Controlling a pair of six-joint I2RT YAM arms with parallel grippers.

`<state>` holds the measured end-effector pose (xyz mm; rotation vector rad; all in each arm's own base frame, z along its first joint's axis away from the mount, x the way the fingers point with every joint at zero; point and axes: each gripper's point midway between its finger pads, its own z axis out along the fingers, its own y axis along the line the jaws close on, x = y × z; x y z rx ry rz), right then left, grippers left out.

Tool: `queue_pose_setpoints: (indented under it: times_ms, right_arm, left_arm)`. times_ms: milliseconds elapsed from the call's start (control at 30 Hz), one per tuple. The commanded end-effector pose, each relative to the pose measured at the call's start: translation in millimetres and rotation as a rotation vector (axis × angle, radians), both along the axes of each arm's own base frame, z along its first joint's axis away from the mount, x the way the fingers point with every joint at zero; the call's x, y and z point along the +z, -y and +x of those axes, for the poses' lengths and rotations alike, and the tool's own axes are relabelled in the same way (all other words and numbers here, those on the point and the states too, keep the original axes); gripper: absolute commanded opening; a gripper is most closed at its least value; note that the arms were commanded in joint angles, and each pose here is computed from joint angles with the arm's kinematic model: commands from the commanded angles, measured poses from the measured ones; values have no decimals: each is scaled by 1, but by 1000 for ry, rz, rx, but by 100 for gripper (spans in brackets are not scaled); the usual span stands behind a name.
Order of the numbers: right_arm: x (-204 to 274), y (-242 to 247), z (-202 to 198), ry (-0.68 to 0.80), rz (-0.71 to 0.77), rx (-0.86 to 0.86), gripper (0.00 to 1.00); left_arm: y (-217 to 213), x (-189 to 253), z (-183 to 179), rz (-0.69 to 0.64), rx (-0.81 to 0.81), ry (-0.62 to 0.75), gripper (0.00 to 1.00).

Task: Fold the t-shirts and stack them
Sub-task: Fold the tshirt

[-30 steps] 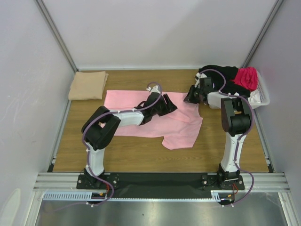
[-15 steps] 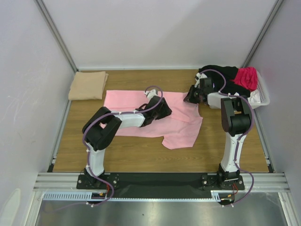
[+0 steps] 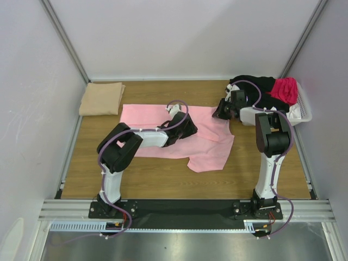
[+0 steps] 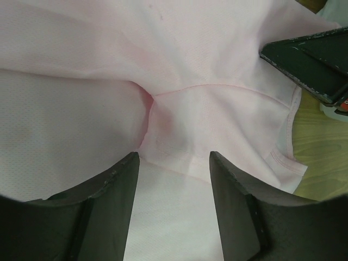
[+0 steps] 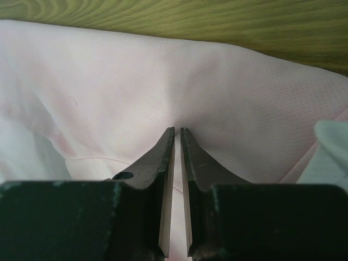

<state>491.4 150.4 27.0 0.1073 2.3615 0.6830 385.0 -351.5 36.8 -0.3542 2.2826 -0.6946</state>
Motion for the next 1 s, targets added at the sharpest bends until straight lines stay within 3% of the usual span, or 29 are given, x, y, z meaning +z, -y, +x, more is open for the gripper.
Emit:
queue_pose_setpoints:
  times_ms: [0, 233, 533, 733, 967]
  right_arm:
    - [-6, 0, -1, -9, 7, 0, 14]
    - [-4, 1, -1, -8, 4, -1, 13]
    - [-4, 1, -2, -8, -2, 0, 13]
    - [-4, 2, -2, -8, -4, -3, 13]
    - [-5, 2, -2, -12, -1, -6, 12]
  left_arm:
    - [-10, 6, 7, 0, 58, 28, 61]
    - [-4, 2, 10, -18, 47, 29, 56]
    - [-4, 8, 18, -29, 67, 62, 28]
    - [-9, 7, 14, -13, 83, 43, 0]
    - [-14, 18, 13, -14, 100, 49, 0]
